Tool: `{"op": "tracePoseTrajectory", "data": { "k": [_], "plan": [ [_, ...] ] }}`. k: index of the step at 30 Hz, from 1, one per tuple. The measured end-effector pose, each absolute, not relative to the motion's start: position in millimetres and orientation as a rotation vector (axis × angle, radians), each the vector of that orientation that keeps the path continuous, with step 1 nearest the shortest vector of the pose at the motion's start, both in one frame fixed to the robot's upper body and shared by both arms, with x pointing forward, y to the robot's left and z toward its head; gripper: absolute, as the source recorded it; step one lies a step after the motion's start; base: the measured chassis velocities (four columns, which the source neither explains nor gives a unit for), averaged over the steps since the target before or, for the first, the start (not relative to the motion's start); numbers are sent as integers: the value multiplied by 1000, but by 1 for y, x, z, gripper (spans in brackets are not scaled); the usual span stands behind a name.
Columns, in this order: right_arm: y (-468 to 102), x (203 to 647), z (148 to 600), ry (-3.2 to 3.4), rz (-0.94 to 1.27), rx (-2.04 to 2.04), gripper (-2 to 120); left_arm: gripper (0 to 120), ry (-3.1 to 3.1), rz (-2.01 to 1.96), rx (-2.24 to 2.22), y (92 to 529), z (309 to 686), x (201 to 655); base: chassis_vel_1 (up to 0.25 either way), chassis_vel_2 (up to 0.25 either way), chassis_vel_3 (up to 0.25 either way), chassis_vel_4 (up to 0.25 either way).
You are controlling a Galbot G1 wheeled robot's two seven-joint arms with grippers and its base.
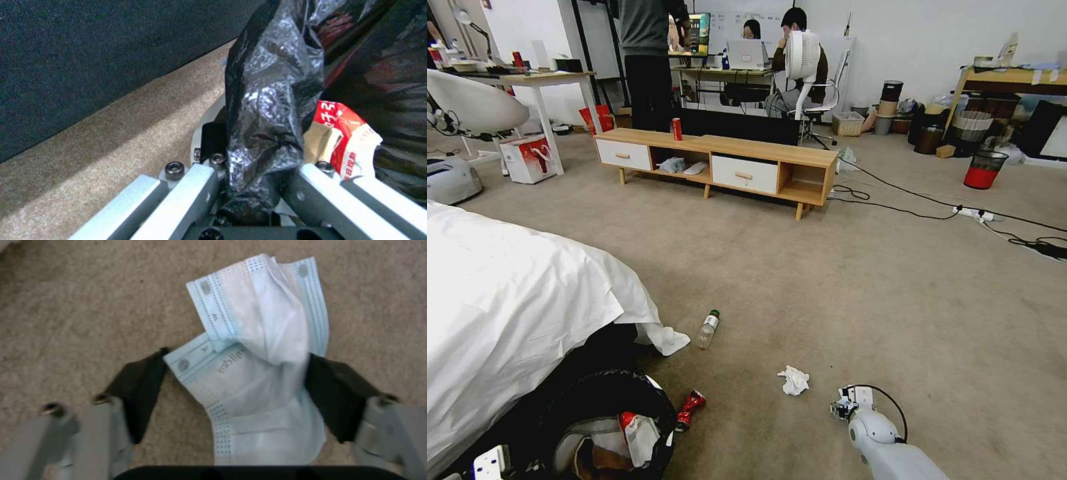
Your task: Pick up the trash bin, then pick up the garbage from the floor and place it into the trash bin.
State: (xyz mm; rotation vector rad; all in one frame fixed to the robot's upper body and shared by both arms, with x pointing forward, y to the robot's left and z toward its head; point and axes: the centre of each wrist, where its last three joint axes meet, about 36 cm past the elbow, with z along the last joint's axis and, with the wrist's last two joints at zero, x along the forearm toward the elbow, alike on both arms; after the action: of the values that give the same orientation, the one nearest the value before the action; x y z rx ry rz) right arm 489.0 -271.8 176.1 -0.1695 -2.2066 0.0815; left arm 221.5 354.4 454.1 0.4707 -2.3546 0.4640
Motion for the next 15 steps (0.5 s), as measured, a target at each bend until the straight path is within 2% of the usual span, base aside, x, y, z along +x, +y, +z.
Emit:
{"op": "tracePoseTrajectory", "data": {
  "k": [2,5,7,8,11,12,15],
  "plan": [
    [-271,489,175,-2207,83,-163,60,0,-2354,466,471,354,453,222,0,0,0,0],
    [-271,489,175,-2207,84,-161,54,0,-2353,467,471,354,453,222,0,0,0,0],
    [-272,489,173,-2205,88,-157,40,0,-2352,467,472,355,452,223,0,0,0,0],
    [-272,489,173,-2205,88,-157,40,0,-2352,467,472,355,452,223,0,0,0,0],
    [-273,487,169,-2201,97,-156,27,0,-2352,471,471,355,451,224,0,0,0,0],
    [-273,487,169,-2201,97,-156,27,0,-2352,471,471,355,451,224,0,0,0,0],
    [-274,486,166,-2197,102,-151,16,0,-2349,474,471,355,450,224,0,0,0,0]
  ]
}}
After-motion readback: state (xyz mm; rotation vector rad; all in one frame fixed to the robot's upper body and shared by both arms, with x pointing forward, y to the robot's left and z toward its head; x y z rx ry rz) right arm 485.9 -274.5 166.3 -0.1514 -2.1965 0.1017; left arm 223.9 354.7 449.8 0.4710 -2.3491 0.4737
